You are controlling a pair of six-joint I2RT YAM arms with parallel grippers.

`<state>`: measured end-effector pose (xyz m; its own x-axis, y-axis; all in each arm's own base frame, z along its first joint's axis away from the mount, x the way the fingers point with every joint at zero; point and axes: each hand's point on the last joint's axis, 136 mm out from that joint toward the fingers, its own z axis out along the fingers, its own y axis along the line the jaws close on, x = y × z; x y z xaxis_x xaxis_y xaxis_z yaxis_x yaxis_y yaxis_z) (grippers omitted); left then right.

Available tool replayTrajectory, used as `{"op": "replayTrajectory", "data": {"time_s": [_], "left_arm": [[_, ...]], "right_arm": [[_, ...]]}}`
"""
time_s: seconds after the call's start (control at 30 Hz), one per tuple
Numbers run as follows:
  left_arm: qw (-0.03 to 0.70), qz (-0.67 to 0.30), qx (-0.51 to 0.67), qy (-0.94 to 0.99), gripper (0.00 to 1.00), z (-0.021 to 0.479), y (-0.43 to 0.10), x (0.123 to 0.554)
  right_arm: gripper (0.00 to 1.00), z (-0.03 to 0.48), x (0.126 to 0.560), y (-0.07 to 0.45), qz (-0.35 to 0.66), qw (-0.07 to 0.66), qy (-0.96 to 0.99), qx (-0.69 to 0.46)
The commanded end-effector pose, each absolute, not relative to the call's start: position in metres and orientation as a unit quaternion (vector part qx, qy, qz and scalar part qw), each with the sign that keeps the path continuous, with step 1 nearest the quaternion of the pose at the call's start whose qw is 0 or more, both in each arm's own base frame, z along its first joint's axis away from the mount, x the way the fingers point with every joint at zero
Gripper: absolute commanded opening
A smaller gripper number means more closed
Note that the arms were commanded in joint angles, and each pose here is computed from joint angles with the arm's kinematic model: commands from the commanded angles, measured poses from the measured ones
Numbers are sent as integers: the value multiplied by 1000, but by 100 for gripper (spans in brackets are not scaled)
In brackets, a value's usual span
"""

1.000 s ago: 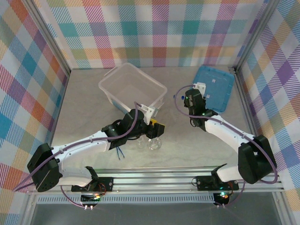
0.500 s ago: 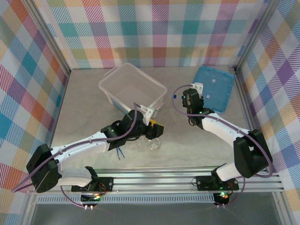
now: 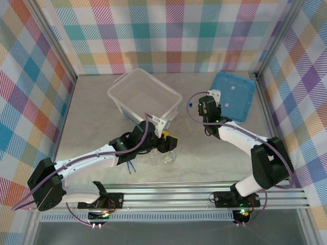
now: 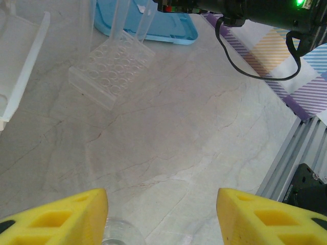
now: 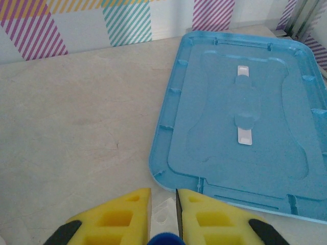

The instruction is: Organize the chemistry lab equipment

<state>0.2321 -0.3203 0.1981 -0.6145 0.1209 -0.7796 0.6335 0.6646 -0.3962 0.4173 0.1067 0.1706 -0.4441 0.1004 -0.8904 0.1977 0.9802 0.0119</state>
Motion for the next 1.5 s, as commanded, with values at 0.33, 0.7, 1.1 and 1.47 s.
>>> {"op": "replayTrajectory", "data": {"time_s": [0.33,0.7,1.1,1.47], "left_arm": [[379,-344,217,831,58,202,-317,233],[376,-342,217,834,58,201,-318,234],[369,-323,230,841,59,195,-324,233],[371,-281,250,849,59,194,-322,232]], "right_arm": [[25,178,422,107,-43,528,843,93],[32,188,417,104,-42,531,841,92],[39,233,396,94,-30,559,823,95],[51,257,356,90,21,546,833,87]]}}
